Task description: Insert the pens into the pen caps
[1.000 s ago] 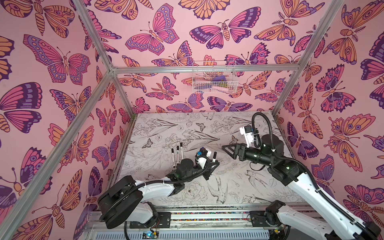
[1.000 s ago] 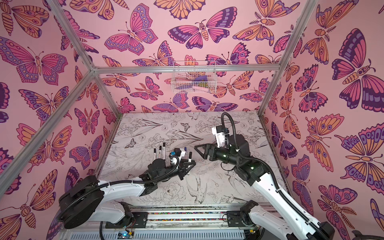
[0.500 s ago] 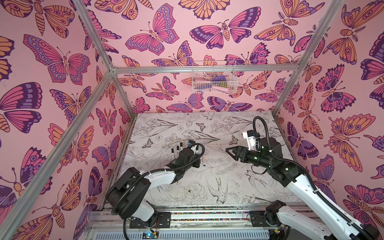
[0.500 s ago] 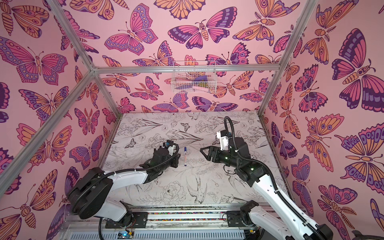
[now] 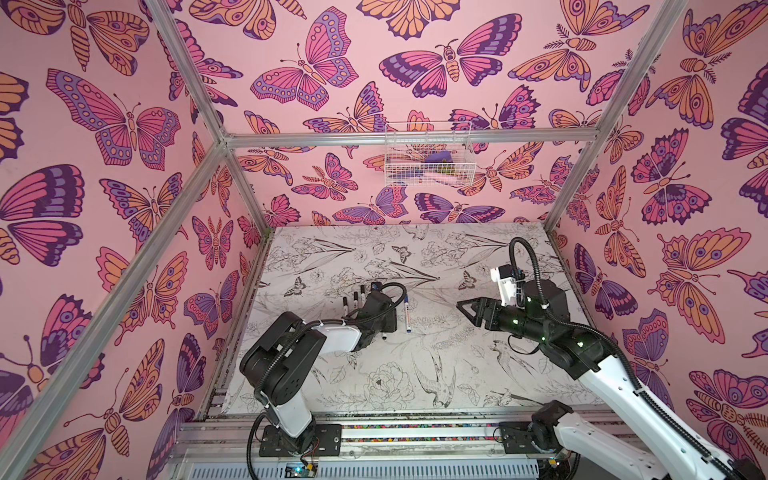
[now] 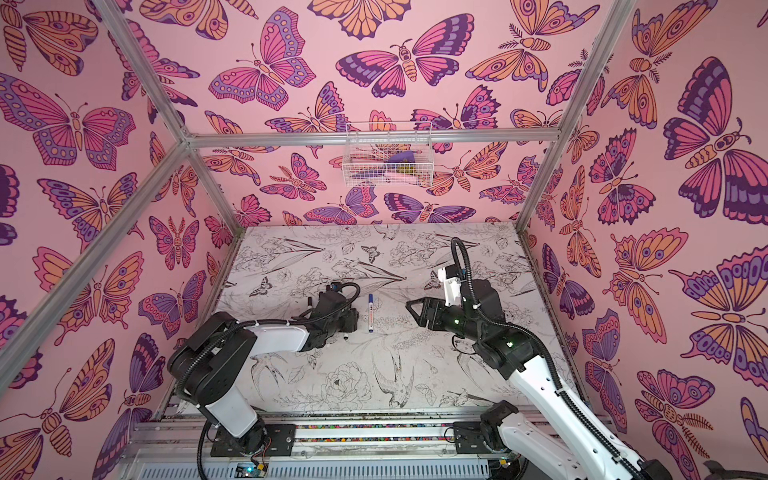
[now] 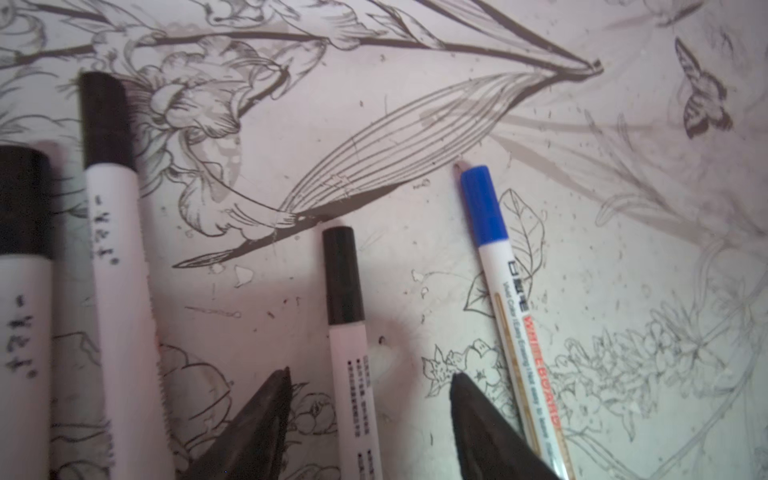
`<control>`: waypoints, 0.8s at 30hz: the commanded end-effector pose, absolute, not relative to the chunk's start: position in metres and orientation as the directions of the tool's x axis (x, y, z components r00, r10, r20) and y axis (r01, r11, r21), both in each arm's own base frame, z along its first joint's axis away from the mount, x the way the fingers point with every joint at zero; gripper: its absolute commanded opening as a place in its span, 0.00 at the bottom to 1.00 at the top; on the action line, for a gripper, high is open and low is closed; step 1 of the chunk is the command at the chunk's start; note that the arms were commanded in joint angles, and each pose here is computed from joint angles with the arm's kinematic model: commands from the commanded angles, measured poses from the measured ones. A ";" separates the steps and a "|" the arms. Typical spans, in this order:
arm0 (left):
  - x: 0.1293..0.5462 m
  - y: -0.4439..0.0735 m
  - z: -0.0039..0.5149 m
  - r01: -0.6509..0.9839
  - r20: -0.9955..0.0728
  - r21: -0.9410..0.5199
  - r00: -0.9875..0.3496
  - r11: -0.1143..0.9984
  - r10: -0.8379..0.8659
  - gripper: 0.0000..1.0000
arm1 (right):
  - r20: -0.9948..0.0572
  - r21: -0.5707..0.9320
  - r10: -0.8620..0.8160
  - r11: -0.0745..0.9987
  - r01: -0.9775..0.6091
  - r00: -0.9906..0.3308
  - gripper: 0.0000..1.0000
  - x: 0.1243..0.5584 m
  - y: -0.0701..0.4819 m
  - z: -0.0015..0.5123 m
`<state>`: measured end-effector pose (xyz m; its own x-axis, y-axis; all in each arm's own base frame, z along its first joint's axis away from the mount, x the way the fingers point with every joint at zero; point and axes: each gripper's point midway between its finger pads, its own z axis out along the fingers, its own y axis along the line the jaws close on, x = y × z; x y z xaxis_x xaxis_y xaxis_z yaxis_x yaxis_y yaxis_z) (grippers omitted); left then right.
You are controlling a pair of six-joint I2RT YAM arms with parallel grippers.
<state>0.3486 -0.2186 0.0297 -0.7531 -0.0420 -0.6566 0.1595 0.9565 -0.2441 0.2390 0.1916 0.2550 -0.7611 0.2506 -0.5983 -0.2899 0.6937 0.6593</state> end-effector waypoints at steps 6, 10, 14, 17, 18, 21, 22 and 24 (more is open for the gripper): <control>0.347 -0.203 0.100 0.184 -0.768 -0.226 -0.638 0.957 -0.058 0.99 | -0.669 0.548 0.256 0.804 -0.230 -0.697 0.73 0.251 0.160 0.244; 0.340 -0.168 0.156 0.144 -0.874 -0.164 -0.480 0.976 -0.076 0.99 | -0.808 0.274 0.223 0.962 -0.012 -0.545 0.75 0.269 0.089 0.225; 0.328 -0.106 0.180 -0.009 -0.911 -0.016 -0.411 1.000 -0.018 0.99 | -0.921 -0.017 0.057 0.983 0.185 -0.384 0.79 0.278 0.030 0.209; 0.319 -0.048 0.169 -0.181 -0.900 0.069 -0.436 0.981 -0.017 0.99 | -0.959 -0.032 0.051 0.958 0.286 -0.279 0.78 0.284 0.008 0.195; 0.315 -0.032 0.164 -0.236 -0.895 0.091 -0.444 0.967 -0.024 0.99 | -0.967 -0.023 0.064 0.941 0.337 -0.246 0.78 0.284 0.000 0.190; 0.307 0.012 0.156 -0.429 -0.897 0.131 -0.434 0.894 -0.077 0.98 | -0.976 -0.084 -0.002 0.926 0.368 -0.217 0.99 0.296 -0.006 0.180; 0.311 0.019 0.156 -0.456 -0.900 0.126 -0.425 0.881 -0.091 0.98 | -0.973 -0.102 -0.012 0.918 0.384 -0.231 0.99 0.302 -0.009 0.176; 0.321 0.024 0.152 -0.451 -0.884 0.134 -0.456 0.882 -0.098 0.98 | -0.964 -0.108 0.013 0.895 0.433 -0.267 0.99 0.313 -0.018 0.159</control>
